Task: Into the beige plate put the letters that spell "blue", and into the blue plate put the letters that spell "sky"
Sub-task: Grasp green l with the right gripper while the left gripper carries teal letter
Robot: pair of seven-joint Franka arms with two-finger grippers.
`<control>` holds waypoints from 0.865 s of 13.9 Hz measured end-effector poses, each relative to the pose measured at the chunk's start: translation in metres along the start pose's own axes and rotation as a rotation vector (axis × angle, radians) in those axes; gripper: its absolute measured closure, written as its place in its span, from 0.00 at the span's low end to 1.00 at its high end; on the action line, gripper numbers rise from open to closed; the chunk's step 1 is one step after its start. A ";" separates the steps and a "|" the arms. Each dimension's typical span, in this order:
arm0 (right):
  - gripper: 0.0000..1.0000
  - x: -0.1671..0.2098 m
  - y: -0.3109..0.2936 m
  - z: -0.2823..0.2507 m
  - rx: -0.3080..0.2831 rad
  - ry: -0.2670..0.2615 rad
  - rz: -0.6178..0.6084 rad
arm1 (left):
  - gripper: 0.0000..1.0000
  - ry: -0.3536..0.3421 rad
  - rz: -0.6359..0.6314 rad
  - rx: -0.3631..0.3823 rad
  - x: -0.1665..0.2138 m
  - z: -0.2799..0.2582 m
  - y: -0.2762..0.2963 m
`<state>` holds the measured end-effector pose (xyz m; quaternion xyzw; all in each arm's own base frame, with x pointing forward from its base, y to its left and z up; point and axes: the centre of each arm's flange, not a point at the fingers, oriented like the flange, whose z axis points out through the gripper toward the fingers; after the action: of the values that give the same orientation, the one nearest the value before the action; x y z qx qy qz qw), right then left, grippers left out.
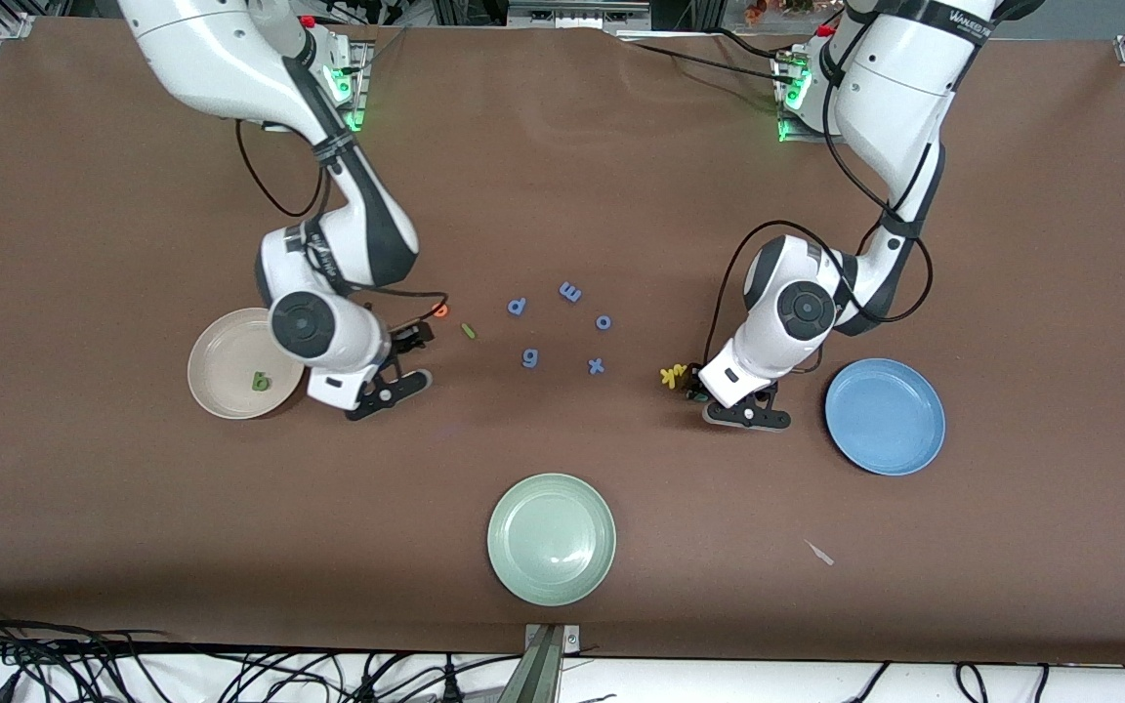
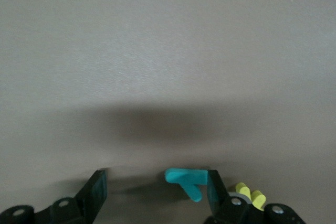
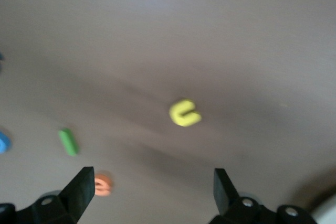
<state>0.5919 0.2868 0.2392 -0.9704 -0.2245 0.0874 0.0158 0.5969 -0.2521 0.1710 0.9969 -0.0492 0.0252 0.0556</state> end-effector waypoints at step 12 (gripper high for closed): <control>0.04 -0.031 -0.098 0.072 -0.018 0.119 -0.081 | 0.54 0.018 0.016 0.012 -0.002 0.005 0.010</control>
<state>0.5088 0.3606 0.1800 -0.9641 -0.2632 0.0268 0.0241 0.5944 -0.2624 0.1673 0.9966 -0.0563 0.0349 0.0499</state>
